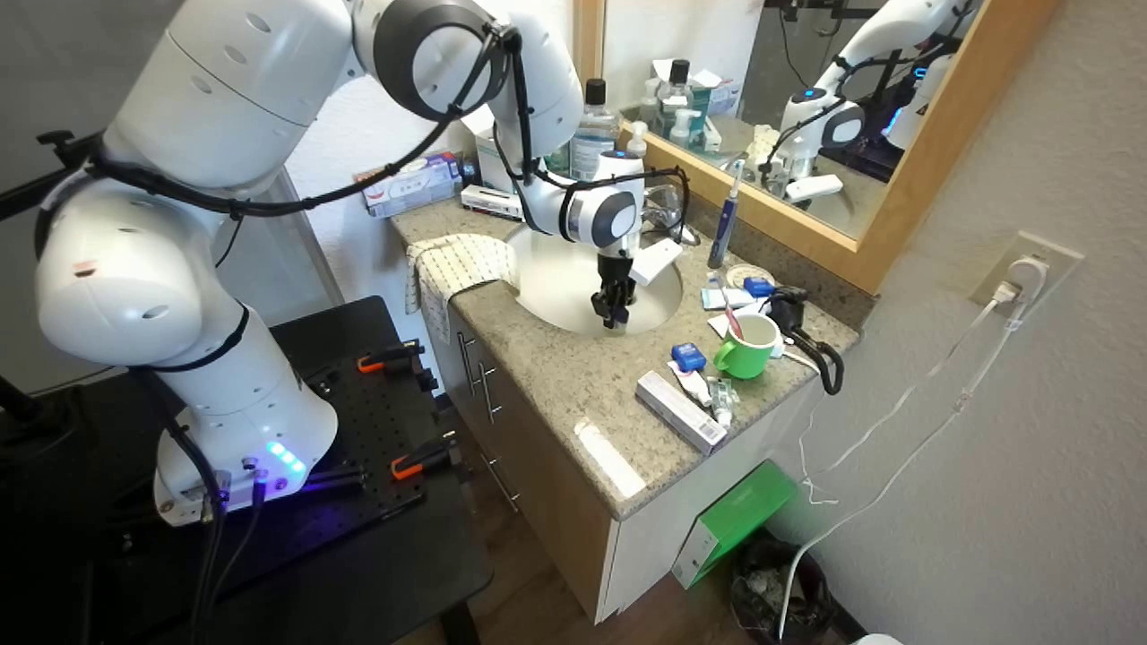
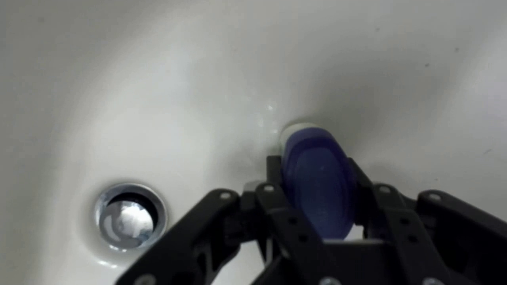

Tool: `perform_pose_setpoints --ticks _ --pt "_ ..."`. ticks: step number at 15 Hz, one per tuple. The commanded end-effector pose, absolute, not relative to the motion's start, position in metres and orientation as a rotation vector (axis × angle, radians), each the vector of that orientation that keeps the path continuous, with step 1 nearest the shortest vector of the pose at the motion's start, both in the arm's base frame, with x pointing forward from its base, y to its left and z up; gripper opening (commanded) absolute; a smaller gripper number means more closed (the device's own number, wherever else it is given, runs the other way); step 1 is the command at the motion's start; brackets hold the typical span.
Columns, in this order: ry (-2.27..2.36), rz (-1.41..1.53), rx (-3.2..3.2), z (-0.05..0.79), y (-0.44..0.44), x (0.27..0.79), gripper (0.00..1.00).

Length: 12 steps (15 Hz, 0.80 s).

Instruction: Remove the Vaseline from the sink and place it on the right side of the counter

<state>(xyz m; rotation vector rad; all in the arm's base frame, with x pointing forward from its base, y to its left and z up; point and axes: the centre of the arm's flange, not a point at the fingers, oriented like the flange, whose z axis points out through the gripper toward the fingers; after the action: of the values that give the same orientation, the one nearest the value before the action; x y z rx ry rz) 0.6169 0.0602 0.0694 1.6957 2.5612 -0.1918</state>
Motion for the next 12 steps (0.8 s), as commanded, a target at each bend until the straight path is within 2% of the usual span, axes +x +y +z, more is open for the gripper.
perform_pose_setpoints --ticks 1,12 --pt "2.464 -0.297 1.816 0.104 0.054 0.593 0.15" --pt "2.086 -0.417 2.048 0.201 0.067 0.584 0.15"
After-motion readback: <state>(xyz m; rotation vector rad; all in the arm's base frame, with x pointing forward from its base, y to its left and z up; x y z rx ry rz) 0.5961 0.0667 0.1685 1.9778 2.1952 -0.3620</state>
